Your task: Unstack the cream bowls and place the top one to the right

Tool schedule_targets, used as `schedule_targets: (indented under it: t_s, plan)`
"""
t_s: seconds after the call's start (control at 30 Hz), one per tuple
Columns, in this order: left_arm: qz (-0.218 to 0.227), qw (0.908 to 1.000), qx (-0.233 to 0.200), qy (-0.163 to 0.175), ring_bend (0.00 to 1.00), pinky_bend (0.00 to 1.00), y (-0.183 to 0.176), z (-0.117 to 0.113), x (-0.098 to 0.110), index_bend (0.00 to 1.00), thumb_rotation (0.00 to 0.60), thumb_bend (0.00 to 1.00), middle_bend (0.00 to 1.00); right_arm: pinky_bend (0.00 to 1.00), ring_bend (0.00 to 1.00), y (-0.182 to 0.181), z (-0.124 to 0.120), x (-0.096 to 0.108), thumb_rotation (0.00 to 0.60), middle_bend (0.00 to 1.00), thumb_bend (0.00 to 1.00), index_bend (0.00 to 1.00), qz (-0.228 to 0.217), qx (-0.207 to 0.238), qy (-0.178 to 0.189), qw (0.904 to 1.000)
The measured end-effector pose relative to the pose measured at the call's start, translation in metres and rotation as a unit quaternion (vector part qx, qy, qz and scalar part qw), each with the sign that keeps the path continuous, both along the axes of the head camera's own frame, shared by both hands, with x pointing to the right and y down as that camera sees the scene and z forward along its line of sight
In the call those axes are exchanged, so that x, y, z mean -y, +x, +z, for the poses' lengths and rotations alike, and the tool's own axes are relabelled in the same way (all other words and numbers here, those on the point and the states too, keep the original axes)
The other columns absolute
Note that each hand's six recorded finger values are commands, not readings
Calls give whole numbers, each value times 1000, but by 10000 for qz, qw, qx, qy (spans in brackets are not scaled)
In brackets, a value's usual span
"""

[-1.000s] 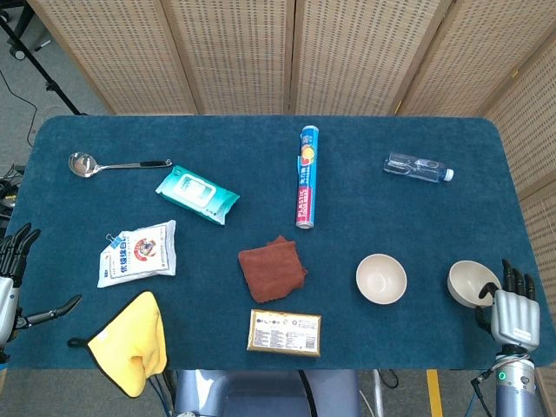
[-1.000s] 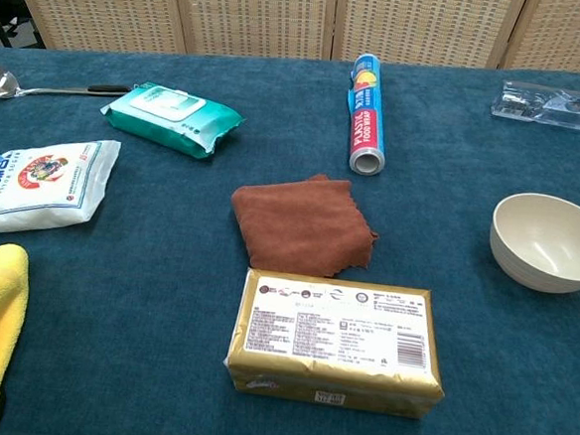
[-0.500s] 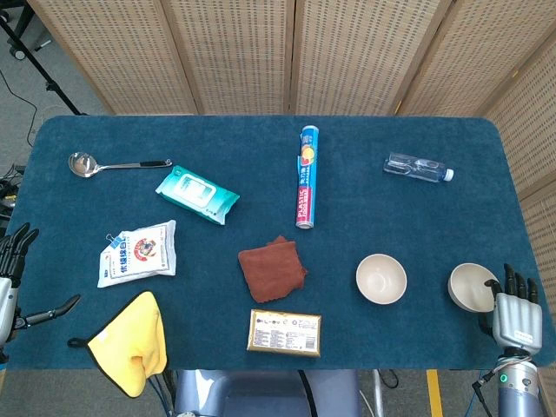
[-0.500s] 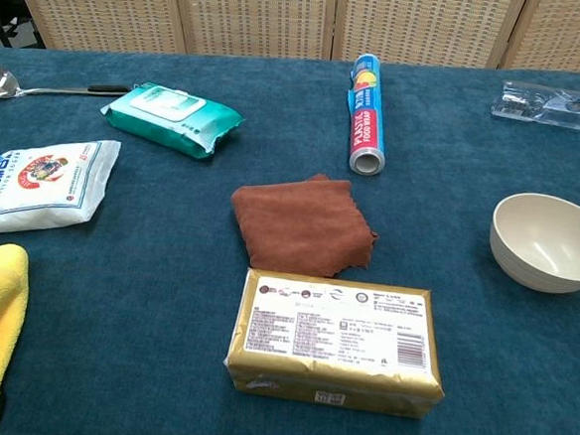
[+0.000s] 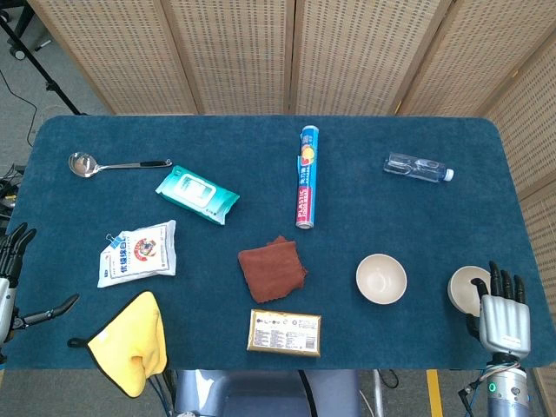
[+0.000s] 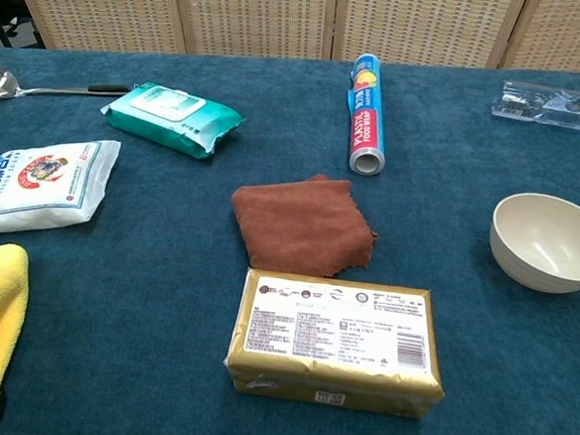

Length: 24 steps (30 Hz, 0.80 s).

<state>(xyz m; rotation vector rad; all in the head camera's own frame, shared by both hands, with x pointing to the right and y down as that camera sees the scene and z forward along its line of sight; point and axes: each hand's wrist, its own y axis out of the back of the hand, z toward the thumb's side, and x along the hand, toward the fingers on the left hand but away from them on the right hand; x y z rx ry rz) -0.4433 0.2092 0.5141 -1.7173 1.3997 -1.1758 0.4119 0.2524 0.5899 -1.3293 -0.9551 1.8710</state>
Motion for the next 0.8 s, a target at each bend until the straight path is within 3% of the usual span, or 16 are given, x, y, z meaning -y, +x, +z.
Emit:
schedule_targets:
  t_s: [0.2, 0.33, 0.47, 0.8]
  plan:
    - [17, 10000, 31, 6, 0, 0, 1, 1, -1, 0, 320, 102, 0, 0, 0, -30, -24, 6, 600, 0, 364, 243, -523, 375, 434, 9970]
    - [46, 9999, 105, -12, 0, 0, 3, 6, -2, 0, 323, 103, 0, 0, 0, -44, -40, 6, 600, 0, 363, 243, -820, 863, 721, 9903]
    - [46, 9998, 171, -16, 0, 0, 4, 11, -2, 0, 323, 102, 0, 0, 0, -46, -50, 3, 600, 0, 363, 243, -802, 1361, 870, 9836]
    - [48, 9993, 370, -74, 0, 0, 8, 20, -4, 0, 325, 102, 0, 0, 0, -37, -58, 0, 600, 0, 363, 243, -840, 2049, 1181, 9680]
